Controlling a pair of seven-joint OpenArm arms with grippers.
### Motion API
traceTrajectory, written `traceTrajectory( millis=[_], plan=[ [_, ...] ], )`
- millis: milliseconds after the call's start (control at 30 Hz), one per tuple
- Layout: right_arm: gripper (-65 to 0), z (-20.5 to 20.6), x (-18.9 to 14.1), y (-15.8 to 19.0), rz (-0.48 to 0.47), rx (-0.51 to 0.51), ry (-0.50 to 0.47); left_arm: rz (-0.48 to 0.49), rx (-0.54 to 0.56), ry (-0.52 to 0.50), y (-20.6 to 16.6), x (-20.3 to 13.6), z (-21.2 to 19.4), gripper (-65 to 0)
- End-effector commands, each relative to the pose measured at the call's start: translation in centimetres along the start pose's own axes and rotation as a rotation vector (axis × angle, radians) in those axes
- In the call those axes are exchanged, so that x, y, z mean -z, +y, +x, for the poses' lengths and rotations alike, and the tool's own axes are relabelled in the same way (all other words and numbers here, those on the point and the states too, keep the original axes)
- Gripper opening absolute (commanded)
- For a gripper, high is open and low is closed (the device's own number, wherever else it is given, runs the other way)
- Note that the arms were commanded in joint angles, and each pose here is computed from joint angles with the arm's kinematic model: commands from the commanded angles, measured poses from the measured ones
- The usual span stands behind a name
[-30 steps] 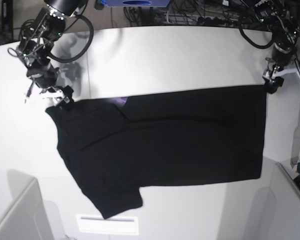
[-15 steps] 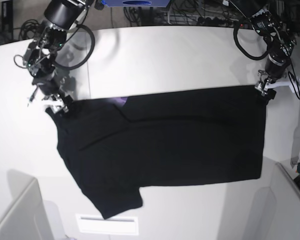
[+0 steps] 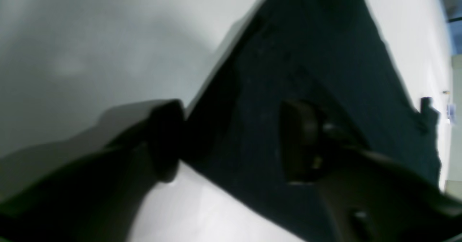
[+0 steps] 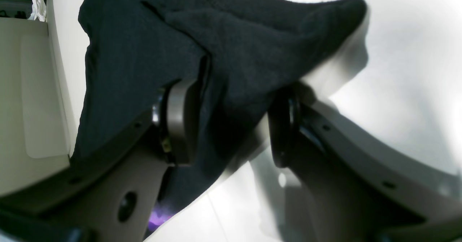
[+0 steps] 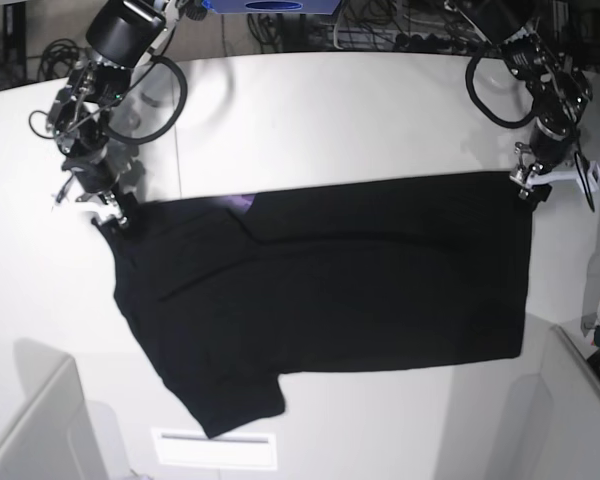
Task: Fold the T-shirt properly
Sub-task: 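Lay the shoulder edge down along the table edge and release both grippers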
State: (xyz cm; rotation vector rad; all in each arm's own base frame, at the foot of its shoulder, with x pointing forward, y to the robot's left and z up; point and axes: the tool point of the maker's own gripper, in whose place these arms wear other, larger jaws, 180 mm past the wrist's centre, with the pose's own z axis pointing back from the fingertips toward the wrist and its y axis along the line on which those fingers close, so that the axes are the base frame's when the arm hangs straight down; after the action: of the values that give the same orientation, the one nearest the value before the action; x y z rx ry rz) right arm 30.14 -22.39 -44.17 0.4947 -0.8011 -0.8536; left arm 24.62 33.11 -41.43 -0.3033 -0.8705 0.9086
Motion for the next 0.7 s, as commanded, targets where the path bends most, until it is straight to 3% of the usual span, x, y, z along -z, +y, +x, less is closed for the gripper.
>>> traceTrajectory(
  millis=[0, 200, 267, 333, 367, 667],
  plan=[
    [-36.2, -0.5, -0.2, -1.3, -0.057, -0.012, 0.03, 0.006, 0.008, 0.004, -0.1, 0.1, 0.2, -32.9],
    [-37.4, -0.5, -0.2, -1.4, -0.06, -0.014, 0.031, 0.008, 0.001, 0.011, 0.0, 0.3, 0.0, -47.1],
    [-43.7, -0.5, -0.2, -1.4, -0.06, -0.014, 0.031, 0.01, 0.001, 0.012, 0.1, 0.3, 0.0, -55.5],
    [-56.9, -0.3, -0.3, -1.5, -0.062, -0.01, 0.026, 0.011, 0.005, 0.011, 0.1, 0.3, 0.1, -65.0],
    [-64.4, -0.3, -0.3, -1.5, -0.062, -0.01, 0.026, 0.012, 0.006, 0.012, 0.2, 0.2, 0.1, -65.0],
    [-65.0, -1.4, -2.9, -2.8, -0.092, -0.052, 0.069, 0.078, 0.046, 0.085, 3.3, -1.7, -1.1, -65.0]
  ],
)
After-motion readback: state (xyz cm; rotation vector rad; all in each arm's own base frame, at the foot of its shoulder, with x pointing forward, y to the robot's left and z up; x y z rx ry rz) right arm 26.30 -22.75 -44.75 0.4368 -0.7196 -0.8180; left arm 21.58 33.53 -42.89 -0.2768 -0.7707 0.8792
